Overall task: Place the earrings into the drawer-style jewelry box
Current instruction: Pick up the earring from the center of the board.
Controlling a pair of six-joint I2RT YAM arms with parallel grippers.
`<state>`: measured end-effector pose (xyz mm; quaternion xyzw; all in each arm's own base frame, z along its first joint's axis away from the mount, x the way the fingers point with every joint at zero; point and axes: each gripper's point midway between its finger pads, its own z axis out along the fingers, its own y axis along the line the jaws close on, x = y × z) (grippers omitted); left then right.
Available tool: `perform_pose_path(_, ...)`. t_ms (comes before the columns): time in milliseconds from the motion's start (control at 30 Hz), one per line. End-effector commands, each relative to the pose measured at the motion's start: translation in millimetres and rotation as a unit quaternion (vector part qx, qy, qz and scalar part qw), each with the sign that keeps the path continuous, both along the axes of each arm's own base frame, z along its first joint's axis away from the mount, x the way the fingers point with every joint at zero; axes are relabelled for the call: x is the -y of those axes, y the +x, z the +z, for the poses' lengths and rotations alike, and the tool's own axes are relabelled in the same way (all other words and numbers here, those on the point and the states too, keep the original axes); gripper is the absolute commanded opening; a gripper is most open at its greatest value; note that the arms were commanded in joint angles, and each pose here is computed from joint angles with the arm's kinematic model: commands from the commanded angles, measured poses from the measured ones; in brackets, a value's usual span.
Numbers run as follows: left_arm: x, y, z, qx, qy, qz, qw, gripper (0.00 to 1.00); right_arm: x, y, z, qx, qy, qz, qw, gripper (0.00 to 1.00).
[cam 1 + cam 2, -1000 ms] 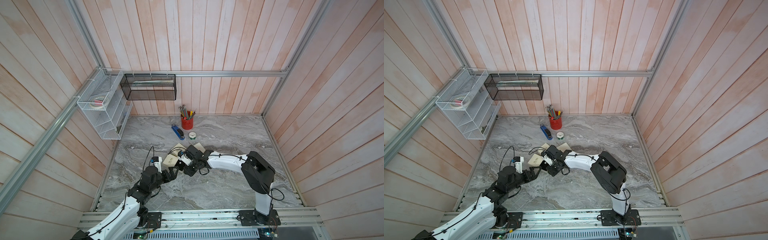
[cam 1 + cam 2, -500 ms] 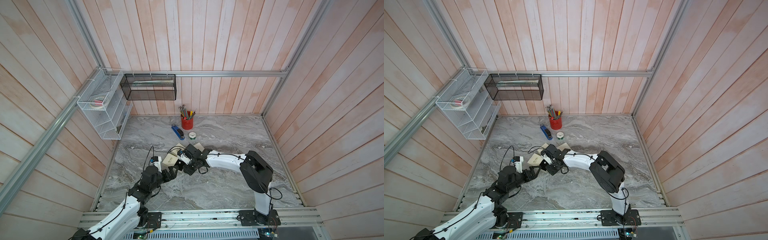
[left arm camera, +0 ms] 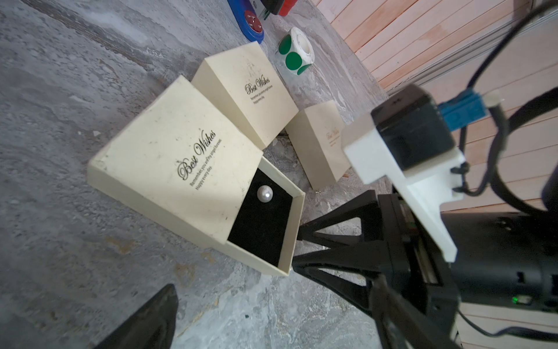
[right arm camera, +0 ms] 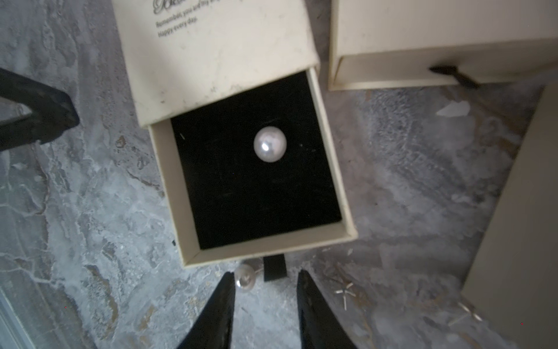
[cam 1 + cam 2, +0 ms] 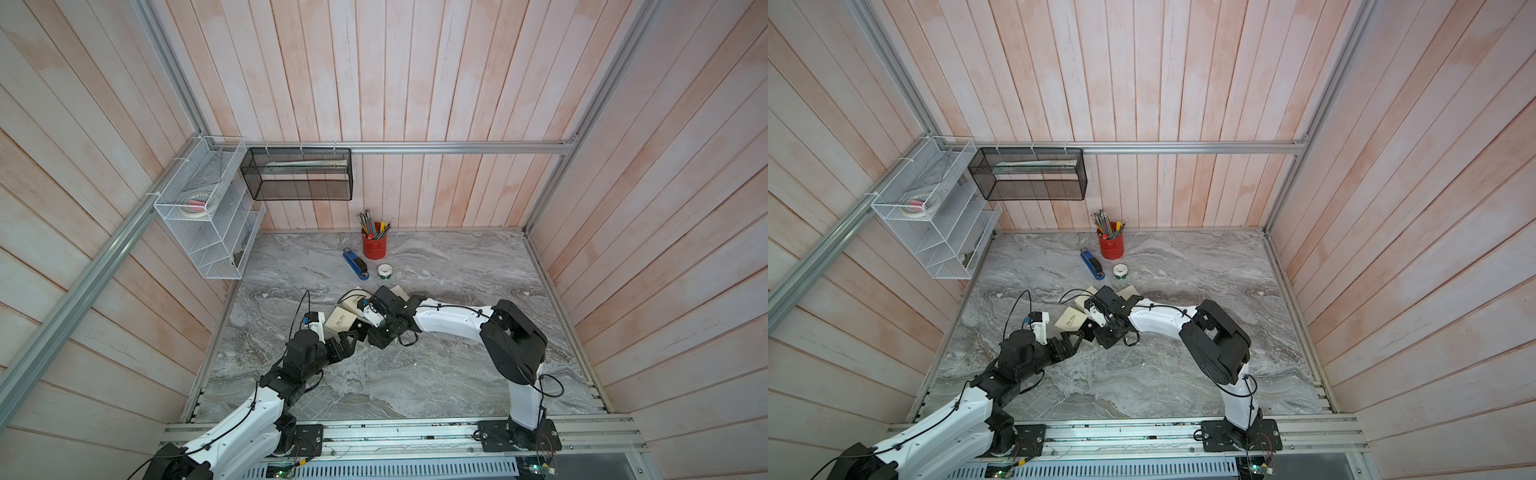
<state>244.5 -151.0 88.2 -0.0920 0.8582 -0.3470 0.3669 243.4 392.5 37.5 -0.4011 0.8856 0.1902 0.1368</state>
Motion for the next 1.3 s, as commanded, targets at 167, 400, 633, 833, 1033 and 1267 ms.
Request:
perform_pose_path(167, 1.8, 3.9, 10.3, 0.018, -0.006, -0.003, 1.000, 1.00, 3.0, -7.3, -18.5, -0.010, -0.029, 0.008, 1.000, 0.37)
perform_pose_path(400, 0.1, 2.9, 9.0, 0.017, -0.004, -0.002, 1.000, 1.00, -1.1, -9.8, -18.6, -0.002, -0.026, 0.026, 0.999, 0.37)
perform_pose_path(633, -1.2, 4.0, 10.3, 0.019, -0.006, 0.000, 1.000, 1.00, -3.2, -7.0, -22.1, 0.002, -0.032, 0.027, 0.999, 0.37)
perform_pose_path(833, -1.4, 4.6, 10.3, 0.019, -0.007, 0.000, 1.000, 1.00, -7.9, -6.5, -21.3, 0.000, -0.029, 0.031, 0.999, 0.37)
perform_pose_path(1033, -2.3, 4.2, 9.9, 0.018, -0.007, 0.000, 1.000, 1.00, -10.2, -6.2, -21.9, 0.000, -0.029, 0.030, 0.999, 0.33)
perform_pose_path(1267, -2.8, 4.9, 11.0, 0.020, -0.008, 0.000, 1.000, 1.00, -6.4, -5.5, -25.3, 0.002, -0.043, 0.030, 0.999, 0.32)
